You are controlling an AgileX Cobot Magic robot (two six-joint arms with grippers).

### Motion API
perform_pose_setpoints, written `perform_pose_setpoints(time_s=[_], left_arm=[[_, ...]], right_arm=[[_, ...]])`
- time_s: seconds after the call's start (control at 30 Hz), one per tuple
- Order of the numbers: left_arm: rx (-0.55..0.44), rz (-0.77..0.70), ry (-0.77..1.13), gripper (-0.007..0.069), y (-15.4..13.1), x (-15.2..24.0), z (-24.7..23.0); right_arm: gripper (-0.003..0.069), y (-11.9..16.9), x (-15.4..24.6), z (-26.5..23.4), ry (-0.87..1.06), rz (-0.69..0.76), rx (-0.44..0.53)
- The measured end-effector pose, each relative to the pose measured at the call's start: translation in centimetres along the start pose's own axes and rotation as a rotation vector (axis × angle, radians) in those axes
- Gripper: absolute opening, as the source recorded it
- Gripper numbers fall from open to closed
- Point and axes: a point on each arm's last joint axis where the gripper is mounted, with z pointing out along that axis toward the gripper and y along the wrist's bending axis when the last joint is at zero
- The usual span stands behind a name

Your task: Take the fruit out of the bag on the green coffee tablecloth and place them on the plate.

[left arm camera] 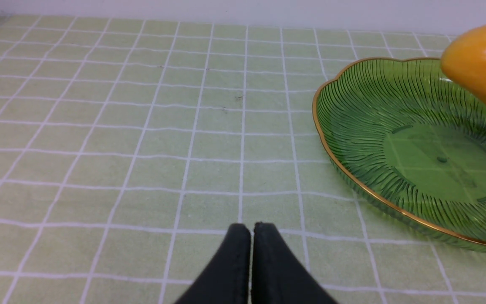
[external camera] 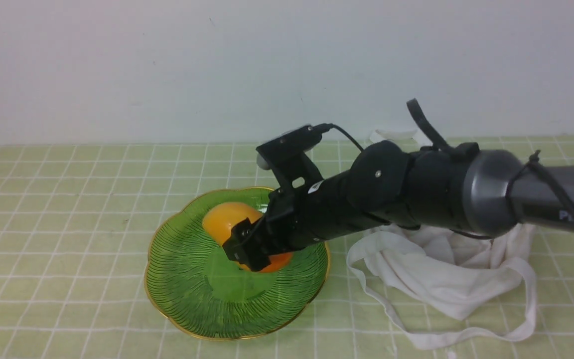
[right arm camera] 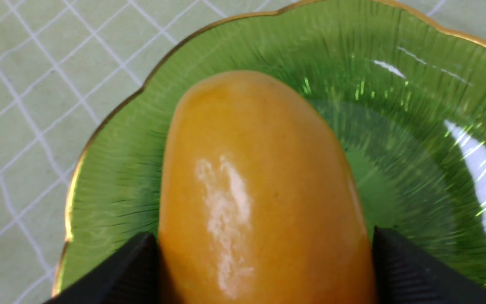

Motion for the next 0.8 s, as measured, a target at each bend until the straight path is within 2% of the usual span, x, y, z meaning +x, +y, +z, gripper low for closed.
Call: perform_pose_setpoints(time_s=[0.07,0.17,0.3,0.47,0.6,0.8], left_arm=[[0.0,0.0,0.0,-0.0008,0.0,0.0,0.0],[0.0,0.0,0.0,-0.0008,0.0,0.0,0.0],[0.0,0.0,0.0,-0.0008,0.0,0.0,0.0],[0.0,0.0,0.0,-0.0008,0.0,0.0,0.0],[0.0,0.0,0.0,-0.0008,0.0,0.0,0.0],[0.0,0.0,0.0,-0.0008,0.0,0.0,0.0]], right_arm=[[0.0667,-0.2,0.1,0.3,-0.005,-0.004,0.015],[0.0688,-0.5,0.1,0.4,-0.016,-0.04,0.041],[0.0691,-0.7,0.1,0.4,-0.005,-0.114,0.06],[0.0667,-0.9,-0.7,-1.9,0.012,-0.163,0.037],[0.0556,-0.9,-3.1,-8.8,-0.021,-0.155,-0.013],[0.0298,-1.5,-4.3,-20.5,-0.077,-0.168,-0.017]])
